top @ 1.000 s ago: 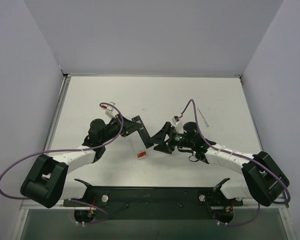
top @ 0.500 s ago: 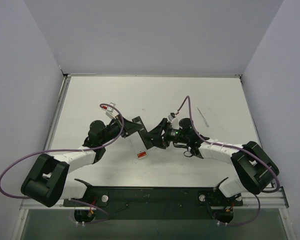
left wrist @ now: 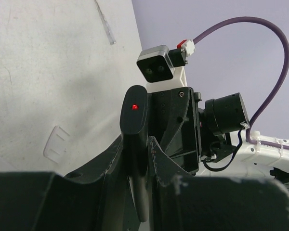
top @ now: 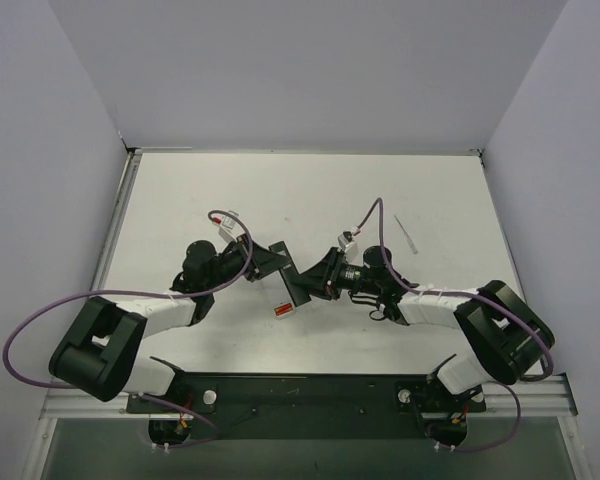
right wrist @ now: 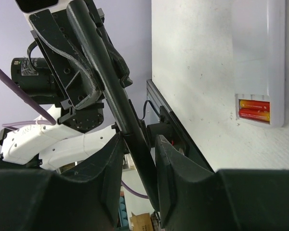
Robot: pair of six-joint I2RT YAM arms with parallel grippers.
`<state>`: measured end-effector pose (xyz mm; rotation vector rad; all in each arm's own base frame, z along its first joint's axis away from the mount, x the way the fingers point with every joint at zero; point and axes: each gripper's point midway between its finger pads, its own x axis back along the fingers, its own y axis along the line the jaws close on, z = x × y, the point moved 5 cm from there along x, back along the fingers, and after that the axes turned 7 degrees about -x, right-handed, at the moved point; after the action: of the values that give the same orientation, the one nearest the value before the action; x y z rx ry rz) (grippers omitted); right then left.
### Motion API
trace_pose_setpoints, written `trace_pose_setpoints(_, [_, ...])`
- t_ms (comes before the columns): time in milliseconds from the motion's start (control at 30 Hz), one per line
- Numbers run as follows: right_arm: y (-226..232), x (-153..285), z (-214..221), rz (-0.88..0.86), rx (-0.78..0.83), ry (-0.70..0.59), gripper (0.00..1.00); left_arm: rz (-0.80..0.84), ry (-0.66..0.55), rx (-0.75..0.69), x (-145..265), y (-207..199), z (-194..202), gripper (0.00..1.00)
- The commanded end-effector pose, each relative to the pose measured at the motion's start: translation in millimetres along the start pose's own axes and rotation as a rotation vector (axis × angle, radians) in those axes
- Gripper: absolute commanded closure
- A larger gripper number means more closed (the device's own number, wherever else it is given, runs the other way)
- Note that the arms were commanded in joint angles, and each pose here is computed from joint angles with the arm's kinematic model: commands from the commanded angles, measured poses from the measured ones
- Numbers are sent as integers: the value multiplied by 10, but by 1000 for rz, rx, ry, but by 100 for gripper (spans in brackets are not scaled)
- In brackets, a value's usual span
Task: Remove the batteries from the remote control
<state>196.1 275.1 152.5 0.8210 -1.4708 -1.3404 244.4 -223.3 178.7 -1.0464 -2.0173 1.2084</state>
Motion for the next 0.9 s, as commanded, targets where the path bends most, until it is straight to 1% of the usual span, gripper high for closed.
trace_pose_setpoints(0, [-443,80,185,121,-52,68,82,80,-118,-134,-92,-218,-323,100])
trace_pose_setpoints(233, [-647,118,273,187,-35,101,81,59,-117,-145,-159,-165,-392,100])
trace_pose_setpoints(300, [-644,118,303,189,-16,113,81,49,-118,-146,-164,-146,-409,100])
trace_pose_setpoints(400, [-657,144,337,210,-4,121,77,43,-120,-152,-177,-135,-436,100])
trace_pose_setpoints(633, [-590,178,300,221,14,87,77,39,-106,-146,-200,-79,-418,100])
trace_pose_setpoints(667, [-567,177,283,217,12,78,76,37,-104,-143,-199,-66,-408,100])
trace_pose_setpoints(767, [-513,186,216,195,-15,50,69,33,-96,-137,-198,-22,-377,100])
trace_pose_setpoints(867, [-426,187,155,165,-22,33,66,24,-88,-136,-203,26,-354,100])
